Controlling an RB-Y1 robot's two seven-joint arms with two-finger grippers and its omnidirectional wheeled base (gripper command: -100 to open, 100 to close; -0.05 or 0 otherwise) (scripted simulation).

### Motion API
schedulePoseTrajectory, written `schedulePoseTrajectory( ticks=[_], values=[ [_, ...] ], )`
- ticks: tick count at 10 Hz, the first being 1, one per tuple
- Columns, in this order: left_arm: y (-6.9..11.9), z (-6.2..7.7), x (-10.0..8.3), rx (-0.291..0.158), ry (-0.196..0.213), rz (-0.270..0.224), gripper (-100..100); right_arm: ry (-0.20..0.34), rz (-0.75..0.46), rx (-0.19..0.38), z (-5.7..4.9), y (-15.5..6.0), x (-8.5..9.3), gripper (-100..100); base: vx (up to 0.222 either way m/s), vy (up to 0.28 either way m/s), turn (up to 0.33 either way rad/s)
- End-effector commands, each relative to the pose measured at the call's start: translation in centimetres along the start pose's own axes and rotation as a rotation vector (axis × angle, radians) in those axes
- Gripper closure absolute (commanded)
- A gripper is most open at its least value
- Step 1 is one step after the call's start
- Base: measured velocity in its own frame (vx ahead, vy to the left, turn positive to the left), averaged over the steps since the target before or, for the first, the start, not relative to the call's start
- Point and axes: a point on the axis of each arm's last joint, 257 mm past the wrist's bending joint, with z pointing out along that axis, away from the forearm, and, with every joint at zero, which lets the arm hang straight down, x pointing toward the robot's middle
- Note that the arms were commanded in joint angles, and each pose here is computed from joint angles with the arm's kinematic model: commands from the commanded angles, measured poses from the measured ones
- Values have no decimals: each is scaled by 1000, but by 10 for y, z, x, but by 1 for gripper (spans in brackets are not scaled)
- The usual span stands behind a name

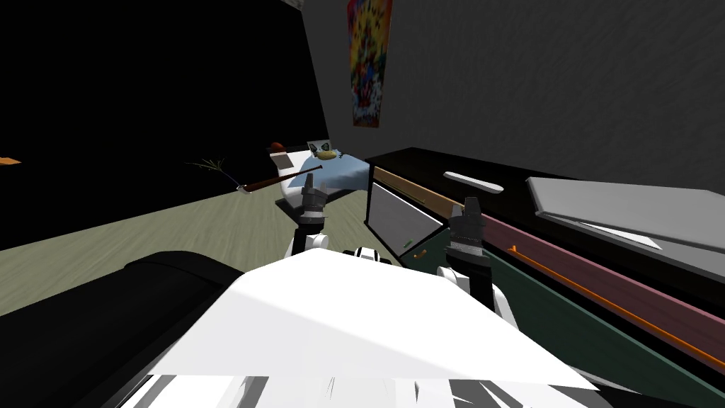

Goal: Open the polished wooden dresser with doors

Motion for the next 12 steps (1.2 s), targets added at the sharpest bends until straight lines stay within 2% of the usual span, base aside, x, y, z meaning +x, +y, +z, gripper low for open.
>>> schedulePoseTrajectory(
  ticks=[1, 6, 12],
  values=[
    [0, 0, 0, 0, 0, 0, 0, 70, -170, 3, -5, -7, 1, -100, 7, 39, 24],
    [0, 0, 0, 0, 0, 0, 0, 225, -548, -18, -17, -22, 0, -100, 8, 44, 32],
    [0, 0, 0, 0, 0, 0, 0, 446, -1040, -91, -33, -48, -6, -100, 7, 51, 36]
  ],
)
